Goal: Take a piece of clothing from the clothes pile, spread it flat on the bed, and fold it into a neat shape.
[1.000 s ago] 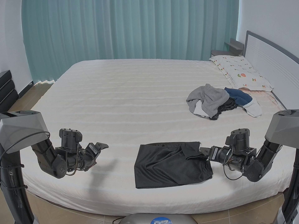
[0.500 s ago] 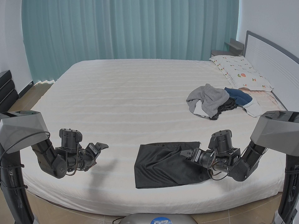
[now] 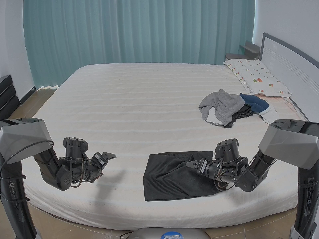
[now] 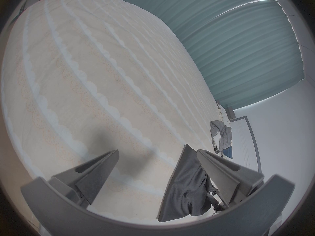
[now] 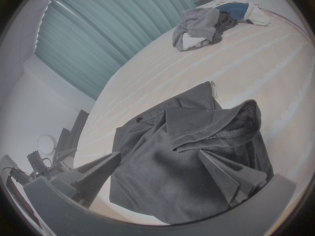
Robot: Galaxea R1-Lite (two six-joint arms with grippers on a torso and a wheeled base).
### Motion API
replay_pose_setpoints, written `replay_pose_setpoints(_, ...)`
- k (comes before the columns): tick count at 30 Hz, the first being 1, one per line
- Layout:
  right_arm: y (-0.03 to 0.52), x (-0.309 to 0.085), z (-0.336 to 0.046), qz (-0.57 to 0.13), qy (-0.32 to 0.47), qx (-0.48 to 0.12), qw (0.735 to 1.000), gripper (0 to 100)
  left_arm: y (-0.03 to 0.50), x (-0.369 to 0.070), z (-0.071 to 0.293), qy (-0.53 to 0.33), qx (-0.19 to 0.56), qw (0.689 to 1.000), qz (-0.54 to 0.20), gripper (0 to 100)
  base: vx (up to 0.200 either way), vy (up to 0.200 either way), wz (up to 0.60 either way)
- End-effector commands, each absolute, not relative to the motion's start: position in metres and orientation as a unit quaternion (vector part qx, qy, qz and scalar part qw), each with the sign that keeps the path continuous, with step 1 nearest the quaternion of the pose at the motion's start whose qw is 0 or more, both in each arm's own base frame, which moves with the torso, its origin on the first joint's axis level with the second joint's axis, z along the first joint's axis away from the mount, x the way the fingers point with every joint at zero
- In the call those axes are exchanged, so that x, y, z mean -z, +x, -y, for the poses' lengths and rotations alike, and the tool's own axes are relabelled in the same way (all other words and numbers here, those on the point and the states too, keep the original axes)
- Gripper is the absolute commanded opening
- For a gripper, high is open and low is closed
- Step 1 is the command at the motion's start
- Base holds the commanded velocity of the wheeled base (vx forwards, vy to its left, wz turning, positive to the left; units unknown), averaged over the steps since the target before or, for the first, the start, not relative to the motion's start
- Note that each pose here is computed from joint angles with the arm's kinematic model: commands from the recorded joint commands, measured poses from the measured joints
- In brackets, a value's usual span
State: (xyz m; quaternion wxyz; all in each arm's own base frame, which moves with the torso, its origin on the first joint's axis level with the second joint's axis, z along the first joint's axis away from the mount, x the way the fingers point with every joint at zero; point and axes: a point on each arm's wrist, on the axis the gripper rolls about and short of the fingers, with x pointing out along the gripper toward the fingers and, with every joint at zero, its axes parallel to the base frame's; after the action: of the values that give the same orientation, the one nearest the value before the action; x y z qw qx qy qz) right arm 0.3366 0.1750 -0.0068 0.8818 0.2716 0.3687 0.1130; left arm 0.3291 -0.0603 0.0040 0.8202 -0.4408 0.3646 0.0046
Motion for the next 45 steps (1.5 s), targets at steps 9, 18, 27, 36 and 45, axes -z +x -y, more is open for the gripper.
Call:
replay_pose_setpoints(9, 0.389, 0.009, -0.168, -0.318, 0.32, -0.083, 0.889, 100, 0.329, -0.003, 0.06, -0.438, -0.004, 0.821, -0.365, 100, 0.0, 0.0, 0.0)
replay_pose_setpoints(18, 0.409, 0.015, -0.134, -0.287, 0.329, -0.019, 0.899, 100, 0.329, -0.003, 0.06, -0.438, -0.005, 0.821, -0.365, 100, 0.0, 0.0, 0.0)
replay_pose_setpoints(27, 0.41, 0.017, -0.12, -0.289, 0.334, -0.011, 0.897, 100, 0.329, -0.003, 0.06, -0.438, -0.005, 0.821, -0.365, 100, 0.0, 0.0, 0.0)
replay_pose_setpoints(36, 0.407, 0.021, -0.116, -0.298, 0.338, -0.046, 0.892, 0, 0.329, -0.003, 0.06, -0.438, -0.005, 0.821, -0.365, 100, 0.0, 0.0, 0.0)
replay_pose_setpoints(45, 0.414, 0.022, -0.103, -0.288, 0.343, -0.034, 0.893, 0, 0.329, -0.003, 0.06, -0.438, -0.005, 0.821, -0.365, 100, 0.0, 0.0, 0.0)
